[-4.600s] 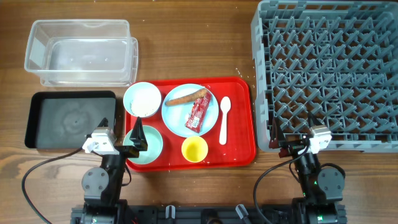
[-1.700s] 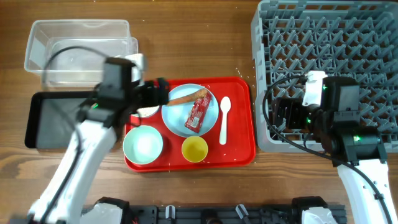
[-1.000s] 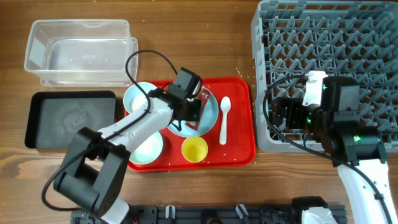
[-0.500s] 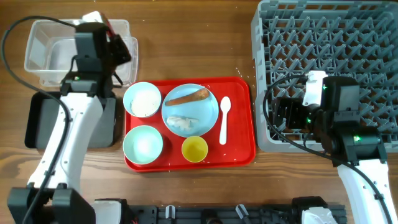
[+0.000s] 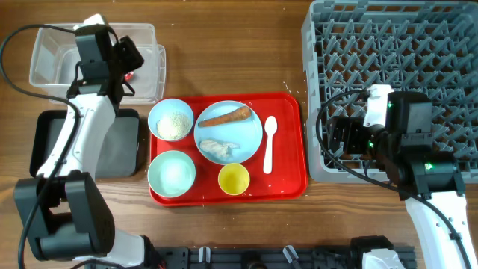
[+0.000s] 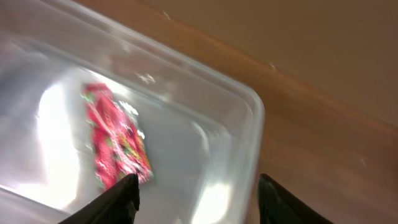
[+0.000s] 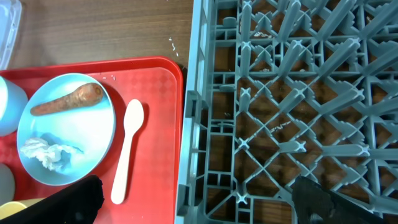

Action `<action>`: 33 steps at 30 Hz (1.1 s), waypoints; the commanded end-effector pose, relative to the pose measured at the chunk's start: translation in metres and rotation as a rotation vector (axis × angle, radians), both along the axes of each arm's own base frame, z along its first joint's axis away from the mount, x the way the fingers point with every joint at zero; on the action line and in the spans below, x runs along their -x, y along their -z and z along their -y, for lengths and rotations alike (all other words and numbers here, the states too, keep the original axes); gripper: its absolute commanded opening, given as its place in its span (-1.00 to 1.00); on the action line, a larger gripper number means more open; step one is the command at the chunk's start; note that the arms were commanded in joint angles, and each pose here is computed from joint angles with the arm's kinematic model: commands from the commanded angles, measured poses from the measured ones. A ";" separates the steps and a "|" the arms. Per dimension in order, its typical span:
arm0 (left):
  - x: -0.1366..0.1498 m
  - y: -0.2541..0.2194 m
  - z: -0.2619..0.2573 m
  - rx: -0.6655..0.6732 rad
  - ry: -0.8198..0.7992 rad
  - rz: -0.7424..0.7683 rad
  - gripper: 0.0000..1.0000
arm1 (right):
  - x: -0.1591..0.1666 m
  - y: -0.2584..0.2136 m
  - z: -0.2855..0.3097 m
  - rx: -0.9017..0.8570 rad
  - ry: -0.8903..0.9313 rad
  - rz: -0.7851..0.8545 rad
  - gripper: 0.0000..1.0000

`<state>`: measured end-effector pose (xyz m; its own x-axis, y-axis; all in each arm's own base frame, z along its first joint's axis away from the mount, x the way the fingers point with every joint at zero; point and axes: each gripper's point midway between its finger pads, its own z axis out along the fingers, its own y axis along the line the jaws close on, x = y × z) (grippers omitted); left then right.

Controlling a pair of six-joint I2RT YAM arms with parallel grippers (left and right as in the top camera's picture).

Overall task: Sort waste into correct bins and load items into the dishwasher rack
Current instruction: 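Drop the red wrapper into the clear plastic bin, then grasp the carrot on the blue plate with the left gripper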

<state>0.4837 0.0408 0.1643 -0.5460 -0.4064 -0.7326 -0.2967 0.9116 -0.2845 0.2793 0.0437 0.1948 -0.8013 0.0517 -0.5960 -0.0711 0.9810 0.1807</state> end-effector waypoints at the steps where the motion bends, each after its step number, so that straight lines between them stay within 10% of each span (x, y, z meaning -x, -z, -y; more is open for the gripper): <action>1: 0.022 -0.003 0.082 0.173 0.267 -0.063 0.19 | -0.003 -0.009 -0.001 -0.011 0.004 0.021 0.99; 8: 0.079 0.029 0.185 0.323 0.326 -0.321 0.08 | -0.002 -0.008 -0.001 -0.011 0.003 0.018 1.00; 15: 0.108 0.072 0.234 0.597 -0.118 -0.526 0.39 | 0.000 -0.006 -0.001 -0.011 0.004 0.005 0.99; 25: 0.108 0.144 0.241 0.607 -0.355 -0.612 0.28 | 0.000 -0.006 -0.001 -0.010 0.004 0.005 0.99; 30: 0.111 0.164 0.237 0.570 -0.388 -0.635 0.08 | 0.000 -0.006 -0.001 -0.010 0.004 0.005 0.99; 33: 0.113 0.171 0.237 0.559 -0.391 -0.646 -0.42 | 0.001 -0.006 -0.001 -0.010 0.003 0.003 0.99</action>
<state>0.3762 -0.2001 0.0140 -0.5404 -0.8407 0.0358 -0.7870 0.4899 -0.3751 0.2766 0.0435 0.1927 -0.8096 0.0512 -0.5847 -0.0686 0.9811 0.1808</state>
